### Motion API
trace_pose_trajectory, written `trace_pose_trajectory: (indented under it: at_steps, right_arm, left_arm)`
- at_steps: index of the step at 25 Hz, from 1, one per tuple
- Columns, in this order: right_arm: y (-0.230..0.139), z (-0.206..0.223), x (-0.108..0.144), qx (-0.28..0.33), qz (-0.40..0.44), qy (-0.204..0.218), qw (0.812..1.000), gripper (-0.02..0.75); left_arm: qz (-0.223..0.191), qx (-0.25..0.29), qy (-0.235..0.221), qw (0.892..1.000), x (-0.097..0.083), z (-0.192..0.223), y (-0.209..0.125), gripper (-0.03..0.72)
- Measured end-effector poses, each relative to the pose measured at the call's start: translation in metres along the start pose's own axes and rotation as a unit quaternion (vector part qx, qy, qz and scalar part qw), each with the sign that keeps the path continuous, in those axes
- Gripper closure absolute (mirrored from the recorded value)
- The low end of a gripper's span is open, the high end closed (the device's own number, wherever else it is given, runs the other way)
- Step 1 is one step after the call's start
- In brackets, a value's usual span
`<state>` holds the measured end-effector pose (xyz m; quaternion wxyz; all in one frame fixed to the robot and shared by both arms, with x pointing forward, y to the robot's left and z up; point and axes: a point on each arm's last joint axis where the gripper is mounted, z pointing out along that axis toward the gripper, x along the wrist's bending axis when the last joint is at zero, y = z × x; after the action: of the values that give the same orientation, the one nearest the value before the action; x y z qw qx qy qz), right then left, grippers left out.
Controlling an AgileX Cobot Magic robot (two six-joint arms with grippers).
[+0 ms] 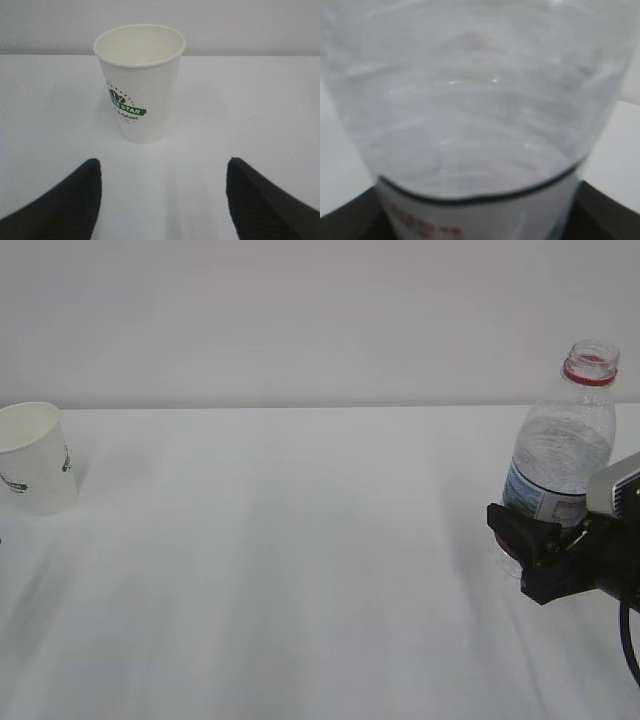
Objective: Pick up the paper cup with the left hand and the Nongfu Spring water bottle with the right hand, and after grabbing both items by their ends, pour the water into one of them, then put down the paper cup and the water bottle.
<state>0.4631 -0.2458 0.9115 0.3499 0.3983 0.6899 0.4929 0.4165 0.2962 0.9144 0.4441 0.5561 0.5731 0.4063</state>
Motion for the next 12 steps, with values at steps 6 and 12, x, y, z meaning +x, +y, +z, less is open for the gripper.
trace_pose_trajectory:
  at_steps: [6, 12]
  right_arm:
    - [0.000, 0.000, 0.000, 0.000, 0.000, 0.000, 1.000, 0.214]
    - [0.000, 0.000, 0.000, 0.000, 0.000, 0.000, 1.000, 0.214]
  left_arm:
    - [0.003, 0.034, -0.003, 0.999, 0.000, 0.023, -0.013, 0.118]
    - [0.010, 0.046, -0.017, 0.999, -0.003, 0.043, -0.017, 0.114]
